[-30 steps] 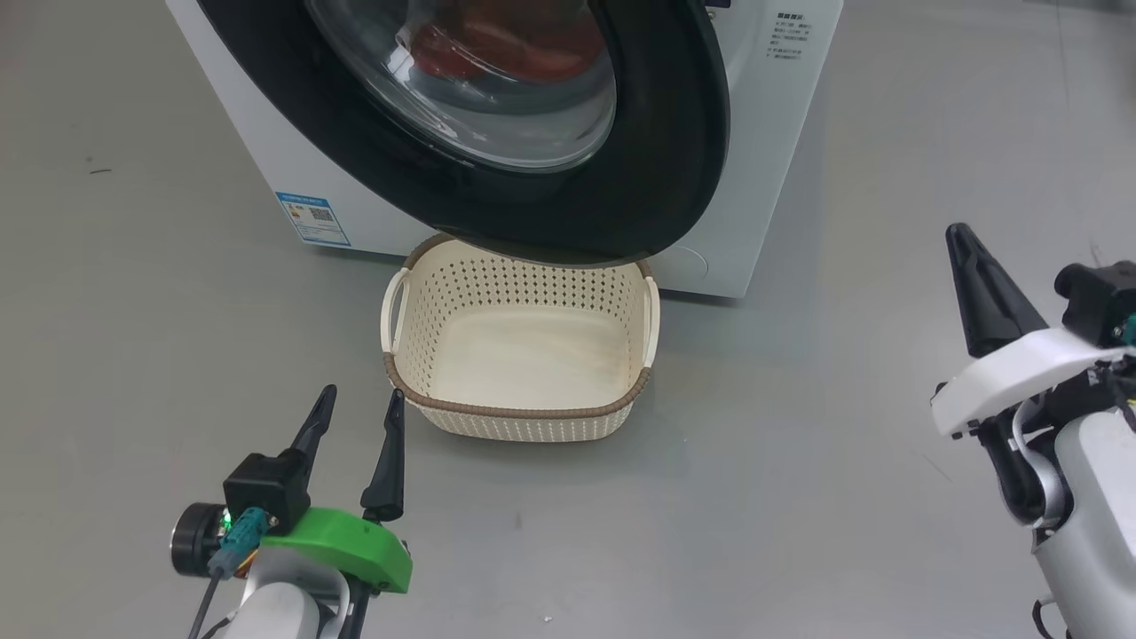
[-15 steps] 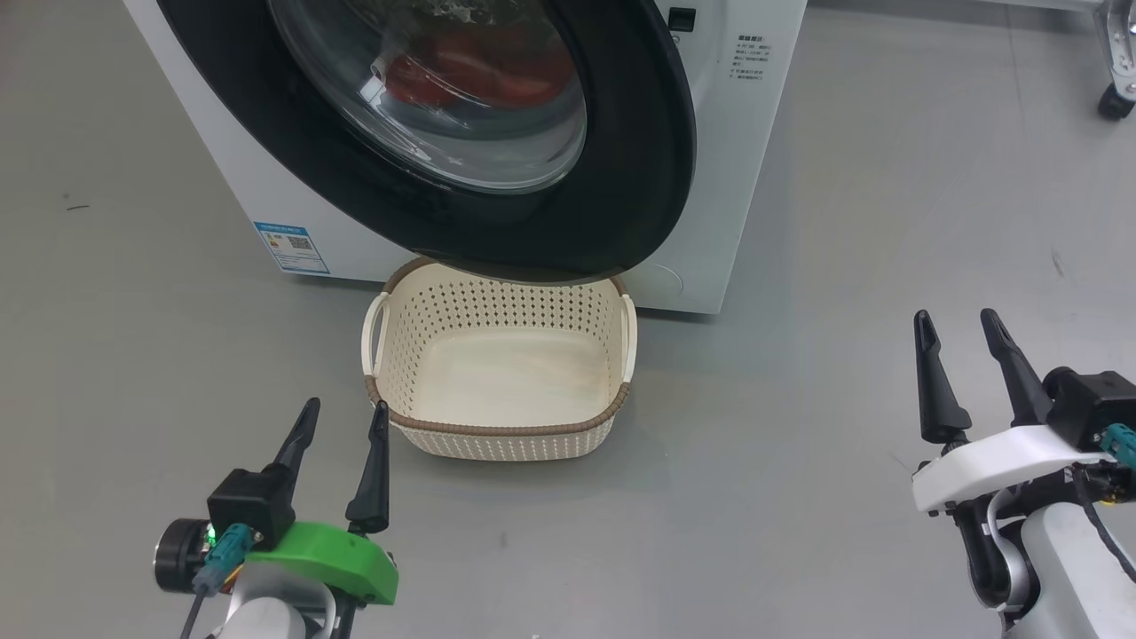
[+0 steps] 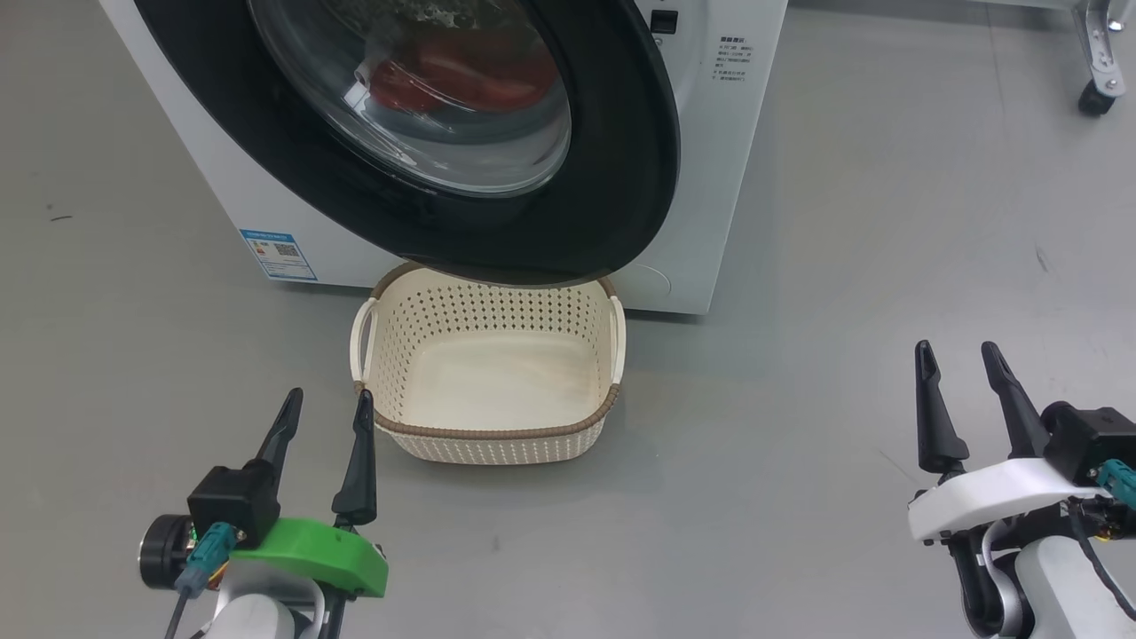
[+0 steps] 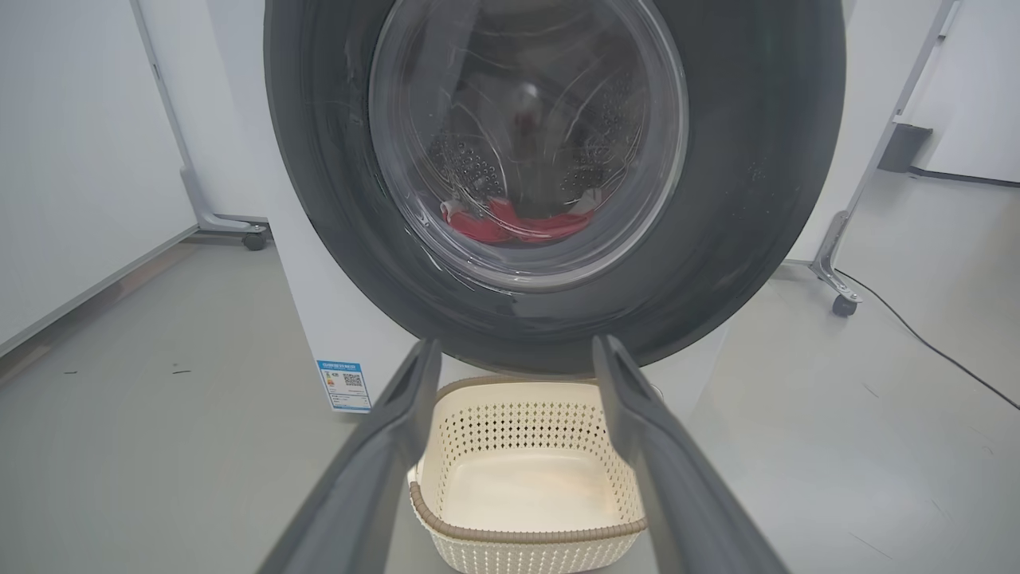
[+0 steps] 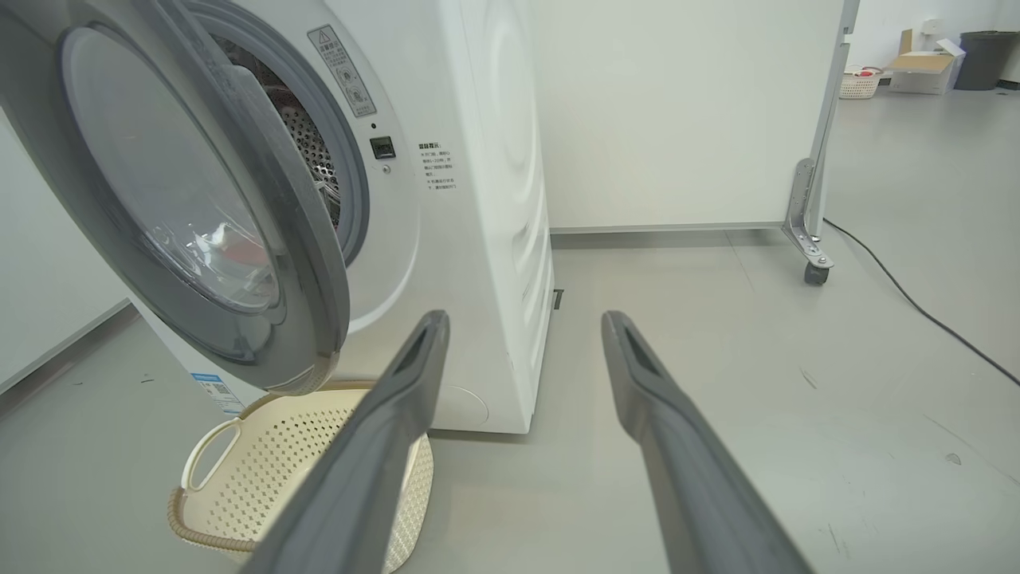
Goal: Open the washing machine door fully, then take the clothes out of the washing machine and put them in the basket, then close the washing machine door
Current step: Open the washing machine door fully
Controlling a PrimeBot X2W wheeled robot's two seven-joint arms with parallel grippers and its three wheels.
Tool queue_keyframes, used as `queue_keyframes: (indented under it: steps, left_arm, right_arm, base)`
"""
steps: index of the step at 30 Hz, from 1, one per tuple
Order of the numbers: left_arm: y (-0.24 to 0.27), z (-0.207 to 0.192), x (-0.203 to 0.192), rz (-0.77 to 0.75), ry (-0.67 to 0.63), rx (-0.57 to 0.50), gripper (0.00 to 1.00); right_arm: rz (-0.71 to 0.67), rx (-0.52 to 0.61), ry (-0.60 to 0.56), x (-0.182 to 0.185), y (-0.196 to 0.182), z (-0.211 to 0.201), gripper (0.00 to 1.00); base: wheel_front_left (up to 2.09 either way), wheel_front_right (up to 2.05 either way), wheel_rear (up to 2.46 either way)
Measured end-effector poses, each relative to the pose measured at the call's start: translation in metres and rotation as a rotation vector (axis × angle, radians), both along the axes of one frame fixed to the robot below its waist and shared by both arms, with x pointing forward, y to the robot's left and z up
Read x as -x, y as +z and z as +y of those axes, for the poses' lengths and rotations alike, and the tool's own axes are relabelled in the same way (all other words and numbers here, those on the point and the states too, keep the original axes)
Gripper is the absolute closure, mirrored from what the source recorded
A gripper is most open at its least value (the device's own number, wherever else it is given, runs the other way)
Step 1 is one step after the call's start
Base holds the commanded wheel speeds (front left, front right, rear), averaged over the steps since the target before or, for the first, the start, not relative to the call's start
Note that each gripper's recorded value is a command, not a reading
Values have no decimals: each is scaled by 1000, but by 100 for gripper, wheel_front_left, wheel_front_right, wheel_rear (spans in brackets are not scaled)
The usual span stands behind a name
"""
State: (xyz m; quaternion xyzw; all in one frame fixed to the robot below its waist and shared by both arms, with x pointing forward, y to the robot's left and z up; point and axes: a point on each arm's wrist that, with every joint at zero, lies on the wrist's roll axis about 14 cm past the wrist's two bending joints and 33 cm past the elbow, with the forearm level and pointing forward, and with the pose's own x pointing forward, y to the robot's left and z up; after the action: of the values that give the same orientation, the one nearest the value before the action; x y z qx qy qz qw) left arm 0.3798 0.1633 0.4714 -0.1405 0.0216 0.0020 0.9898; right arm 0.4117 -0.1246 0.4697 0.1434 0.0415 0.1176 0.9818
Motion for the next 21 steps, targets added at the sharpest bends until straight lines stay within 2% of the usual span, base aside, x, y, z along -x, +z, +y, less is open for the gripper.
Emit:
queue_keyframes:
  steps: [21]
  left_arm:
    - [-4, -5, 5, 10, -19, -4, 0]
  right_arm:
    - [-32, -18, -31, 3, 9, -5, 0]
  base:
    - [0, 0, 0]
